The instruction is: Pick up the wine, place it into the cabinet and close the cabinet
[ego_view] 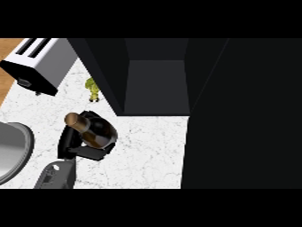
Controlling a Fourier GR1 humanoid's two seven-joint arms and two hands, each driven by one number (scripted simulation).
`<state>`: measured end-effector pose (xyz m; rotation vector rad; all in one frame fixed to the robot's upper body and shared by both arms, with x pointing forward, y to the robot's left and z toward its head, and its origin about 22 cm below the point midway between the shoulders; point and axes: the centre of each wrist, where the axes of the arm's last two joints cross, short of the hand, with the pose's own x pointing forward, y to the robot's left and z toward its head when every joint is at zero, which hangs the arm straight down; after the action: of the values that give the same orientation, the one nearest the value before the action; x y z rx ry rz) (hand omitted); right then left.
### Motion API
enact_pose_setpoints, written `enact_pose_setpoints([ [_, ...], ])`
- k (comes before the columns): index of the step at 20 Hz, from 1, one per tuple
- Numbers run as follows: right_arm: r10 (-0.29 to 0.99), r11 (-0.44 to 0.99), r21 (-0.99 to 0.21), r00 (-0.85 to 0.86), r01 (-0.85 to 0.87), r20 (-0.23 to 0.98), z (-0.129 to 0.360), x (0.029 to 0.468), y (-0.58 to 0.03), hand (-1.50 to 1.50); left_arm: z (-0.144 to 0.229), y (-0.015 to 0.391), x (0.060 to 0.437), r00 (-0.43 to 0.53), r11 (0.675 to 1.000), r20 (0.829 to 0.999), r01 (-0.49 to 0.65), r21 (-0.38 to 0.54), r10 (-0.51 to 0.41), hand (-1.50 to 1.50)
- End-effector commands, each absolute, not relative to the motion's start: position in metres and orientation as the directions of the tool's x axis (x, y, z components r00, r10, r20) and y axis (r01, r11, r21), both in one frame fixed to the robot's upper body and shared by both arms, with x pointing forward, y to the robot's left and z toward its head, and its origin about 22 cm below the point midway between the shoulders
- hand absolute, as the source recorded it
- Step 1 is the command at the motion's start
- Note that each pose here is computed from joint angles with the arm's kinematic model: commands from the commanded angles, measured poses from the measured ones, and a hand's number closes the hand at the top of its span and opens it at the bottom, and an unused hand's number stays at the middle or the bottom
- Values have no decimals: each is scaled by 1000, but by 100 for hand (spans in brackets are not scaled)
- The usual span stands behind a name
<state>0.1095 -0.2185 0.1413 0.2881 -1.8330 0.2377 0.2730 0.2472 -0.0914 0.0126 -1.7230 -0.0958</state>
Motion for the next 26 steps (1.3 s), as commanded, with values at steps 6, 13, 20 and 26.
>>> enact_pose_setpoints([
  [6,-123,940,20,-283,-340,951,155,95,-225,-150,-41,177,306,-134,992,986,56,111,-102,150],
  [13,-126,936,21,-277,-352,952,140,103,-226,-150,-30,147,318,-143,963,959,77,257,-244,150],
  [20,-145,942,36,-309,-334,940,151,100,-226,-150,-9,130,322,-155,970,962,55,236,-225,150],
  [26,-152,928,32,-300,-370,942,147,101,-222,-150,-4,115,331,-102,966,963,39,256,-251,150],
])
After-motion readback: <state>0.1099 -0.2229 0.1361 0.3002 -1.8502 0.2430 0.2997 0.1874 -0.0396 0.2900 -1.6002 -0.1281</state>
